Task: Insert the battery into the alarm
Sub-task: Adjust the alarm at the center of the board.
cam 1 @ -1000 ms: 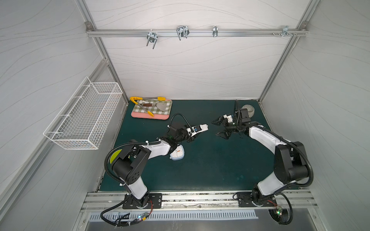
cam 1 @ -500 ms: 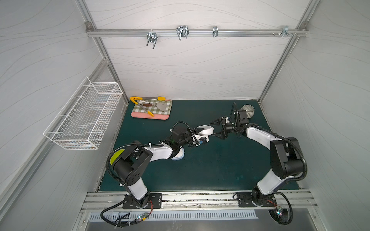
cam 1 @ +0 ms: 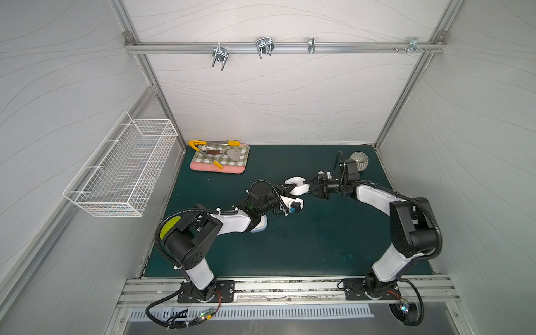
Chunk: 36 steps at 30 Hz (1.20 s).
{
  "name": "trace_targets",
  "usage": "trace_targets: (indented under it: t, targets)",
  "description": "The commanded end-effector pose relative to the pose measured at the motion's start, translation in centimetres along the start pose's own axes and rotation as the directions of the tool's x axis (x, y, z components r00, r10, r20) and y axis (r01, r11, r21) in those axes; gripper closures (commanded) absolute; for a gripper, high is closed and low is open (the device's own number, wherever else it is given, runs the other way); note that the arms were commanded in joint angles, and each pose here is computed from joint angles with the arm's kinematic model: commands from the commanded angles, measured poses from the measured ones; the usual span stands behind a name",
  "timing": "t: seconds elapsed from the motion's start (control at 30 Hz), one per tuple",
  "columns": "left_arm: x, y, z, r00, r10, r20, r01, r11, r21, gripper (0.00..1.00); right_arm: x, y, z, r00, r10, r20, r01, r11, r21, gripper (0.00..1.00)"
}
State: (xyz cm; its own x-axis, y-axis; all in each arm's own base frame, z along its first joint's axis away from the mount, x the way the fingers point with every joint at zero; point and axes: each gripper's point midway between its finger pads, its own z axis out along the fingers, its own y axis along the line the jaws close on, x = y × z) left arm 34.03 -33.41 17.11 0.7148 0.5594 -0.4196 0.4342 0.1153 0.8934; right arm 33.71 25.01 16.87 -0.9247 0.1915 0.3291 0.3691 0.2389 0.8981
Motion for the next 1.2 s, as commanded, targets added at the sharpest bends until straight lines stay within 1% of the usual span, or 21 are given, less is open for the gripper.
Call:
trace_targets:
  t: [0.0,0.03,0.17,0.23,0.37,0.4,0.43,0.53,0.57,0.63,0.7,0.73,0.77,0.8,0.83,0.9,0.97,1.0,1.03,1.1,1.17]
  targets:
    - [-0.5,0.3,0.3,0.999,0.05,0.017,-0.049,0.998,-0.026,0.77,-0.1,0.6,-0.1,1.0,-0.028,0.002,0.028,0.999,-0.022,0.6]
    - [-0.3,0.2,0.3,0.999,0.051,0.01,-0.051,0.999,-0.019,0.76,-0.2,0.4,-0.2,1.0,-0.022,0.009,0.022,1.0,-0.019,0.61]
    - [0.0,-0.1,0.4,0.999,0.047,-0.012,-0.047,0.999,-0.017,0.65,-0.5,0.5,-0.5,0.999,-0.019,0.029,0.02,1.0,-0.019,0.63]
    - [0.1,-0.2,0.5,0.999,0.034,-0.021,-0.034,0.999,-0.016,0.56,-0.6,0.7,-0.6,0.999,-0.021,0.035,0.022,1.0,-0.021,0.64]
    - [-0.4,-0.1,0.6,1.0,-0.007,-0.03,0.006,0.999,-0.05,0.38,-1.0,0.9,-0.9,0.998,-0.028,0.057,0.03,0.999,-0.02,0.65]
    - [-0.6,0.1,0.6,0.999,-0.026,-0.034,0.024,0.998,-0.058,0.15,-1.4,0.8,-1.0,0.997,-0.028,0.072,0.029,0.999,-0.014,0.64]
    - [-0.7,-0.1,0.6,0.998,-0.039,-0.039,0.037,0.998,-0.054,0.01,-1.7,0.5,-1.2,0.996,-0.029,0.089,0.029,1.0,-0.003,0.64]
    - [-1.4,-0.3,0.8,0.993,-0.111,-0.04,0.109,0.993,-0.038,0.01,-3.0,0.1,-1.5,0.99,-0.039,0.134,0.036,0.999,0.019,0.63]
    - [-1.8,-0.1,0.8,0.988,-0.149,-0.033,0.148,0.988,-0.049,0.01,-3.6,0.1,-1.6,0.987,-0.05,0.151,0.046,0.999,0.03,0.62]
    - [-2.3,0.8,0.4,0.967,-0.253,-0.004,0.252,0.963,-0.1,0.01,-4.8,0.0,-1.8,0.98,-0.069,0.186,0.06,0.997,0.052,0.61]
    - [-2.9,2.2,-0.5,0.923,-0.382,0.047,0.385,0.91,-0.155,0.0,-6.7,-0.3,-1.8,0.965,-0.1,0.241,0.079,0.992,0.094,0.61]
    - [-3.0,2.7,-0.9,0.892,-0.447,0.066,0.451,0.876,-0.171,0.01,-7.5,-0.5,-1.9,0.958,-0.112,0.263,0.085,0.99,0.113,0.61]
    - [-3.2,3.2,-1.6,0.853,-0.515,0.089,0.522,0.834,-0.176,0.01,-8.5,-0.8,-1.8,0.951,-0.125,0.284,0.09,0.987,0.132,0.61]
    - [-3.5,3.4,-2.1,0.811,-0.577,0.1,0.585,0.793,-0.169,0.01,-9.7,-1.2,-1.6,0.943,-0.136,0.304,0.092,0.984,0.155,0.61]
    - [-3.4,3.7,-2.6,0.759,-0.642,0.104,0.65,0.74,-0.173,0.0,-10.7,-1.7,-1.4,0.935,-0.143,0.325,0.088,0.98,0.178,0.61]
    - [-2.5,4.5,-3.7,0.617,-0.782,0.091,0.778,0.589,-0.217,0.01,-12.6,-2.1,-1.1,0.922,-0.157,0.353,0.089,0.976,0.2,0.61]
    - [-1.2,4.8,-5.0,0.442,-0.895,0.063,0.869,0.41,-0.277,0.01,-14.2,-1.7,-0.6,0.911,-0.177,0.373,0.107,0.974,0.2,0.61]
    - [-0.9,4.8,-5.6,0.38,-0.923,0.054,0.89,0.349,-0.292,0.01,-14.9,-1.5,-0.4,0.903,-0.193,0.383,0.12,0.971,0.207,0.61]
    - [-0.6,4.6,-6.1,0.325,-0.945,0.037,0.905,0.299,-0.303,0.01,-15.5,-1.3,-0.2,0.896,-0.213,0.39,0.132,0.965,0.225,0.61]
    - [0.1,4.5,-6.9,0.202,-0.978,0.059,0.939,0.176,-0.296,0.01,-16.5,-1.1,0.2,0.891,-0.234,0.389,0.143,0.958,0.249,0.6]
    - [2.3,4.5,-7.9,0.018,-0.994,0.106,0.953,-0.015,-0.301,0.01,-17.3,-1.3,0.6,0.89,-0.237,0.391,0.138,0.955,0.264,0.6]
